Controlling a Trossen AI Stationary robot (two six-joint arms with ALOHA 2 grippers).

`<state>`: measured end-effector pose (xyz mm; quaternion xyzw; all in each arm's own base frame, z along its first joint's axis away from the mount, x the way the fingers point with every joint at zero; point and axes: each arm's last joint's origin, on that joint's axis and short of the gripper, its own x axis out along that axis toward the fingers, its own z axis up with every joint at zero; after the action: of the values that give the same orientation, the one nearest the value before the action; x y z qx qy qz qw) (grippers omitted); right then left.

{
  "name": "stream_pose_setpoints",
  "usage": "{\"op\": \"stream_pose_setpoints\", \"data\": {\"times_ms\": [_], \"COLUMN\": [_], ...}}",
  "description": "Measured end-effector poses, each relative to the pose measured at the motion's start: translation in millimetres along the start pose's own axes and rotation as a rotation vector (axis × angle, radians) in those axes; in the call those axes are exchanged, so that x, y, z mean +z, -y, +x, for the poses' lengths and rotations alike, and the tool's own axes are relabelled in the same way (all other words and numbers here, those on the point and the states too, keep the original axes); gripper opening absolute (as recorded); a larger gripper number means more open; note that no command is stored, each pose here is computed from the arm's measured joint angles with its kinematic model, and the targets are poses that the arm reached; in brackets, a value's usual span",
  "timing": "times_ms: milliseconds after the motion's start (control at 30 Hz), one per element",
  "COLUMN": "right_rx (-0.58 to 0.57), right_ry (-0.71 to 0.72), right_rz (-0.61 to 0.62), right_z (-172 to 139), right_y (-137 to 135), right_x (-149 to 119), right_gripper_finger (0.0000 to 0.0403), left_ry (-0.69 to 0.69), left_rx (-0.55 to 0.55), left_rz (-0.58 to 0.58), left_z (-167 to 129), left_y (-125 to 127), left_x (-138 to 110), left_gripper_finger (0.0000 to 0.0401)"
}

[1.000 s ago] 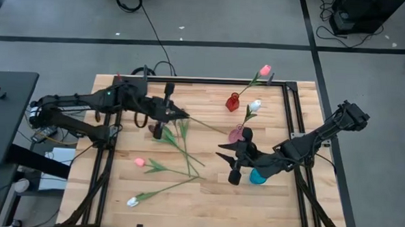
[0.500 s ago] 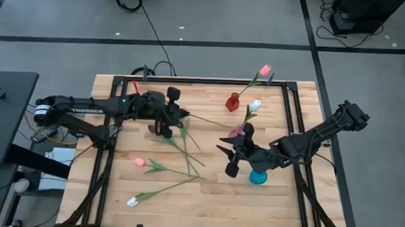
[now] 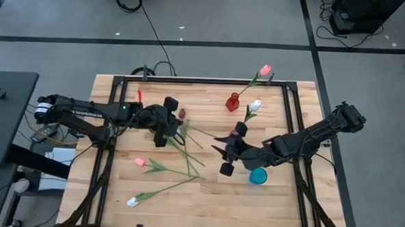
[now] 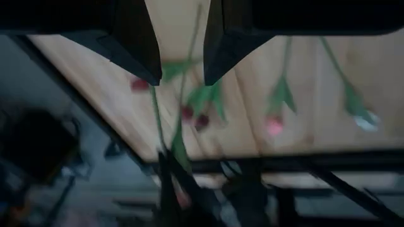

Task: Sort flowers into vase by color
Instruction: Put the top white tulip into the pink vase

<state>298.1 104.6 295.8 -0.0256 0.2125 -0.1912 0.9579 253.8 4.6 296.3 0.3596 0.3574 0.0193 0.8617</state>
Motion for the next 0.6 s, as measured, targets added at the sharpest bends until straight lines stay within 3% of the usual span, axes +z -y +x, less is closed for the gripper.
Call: {"op": "stream_pose_setpoints", "data": {"times_ms": [233,433,600], "right_rx": [-0.046,0.022,-0.01], "right_ry": [-0.049,-0.087,-0.111], "right_rz": [0.004,0.0,0.003], "right_z": [16.9,16.9,21.0], "right_y": [4.9,3.3,1.8], "right_x": [-7.1,-9.7,-15.2], "right_gripper_finger": [0.0151,0.019,0.0189], "left_ry": [-0.005,0.021,0.053], "left_rx": [0.019,0.048,0.074], "left_rz": [0.117,0.162,0.184], "left_z": [-3.9,-4.6,-4.9], "left_y": [8.2,7.1,4.7], "left_x": [6.6,10.5,13.9], "left_gripper_finger": [0.0016,0.0016,0.0016]}}
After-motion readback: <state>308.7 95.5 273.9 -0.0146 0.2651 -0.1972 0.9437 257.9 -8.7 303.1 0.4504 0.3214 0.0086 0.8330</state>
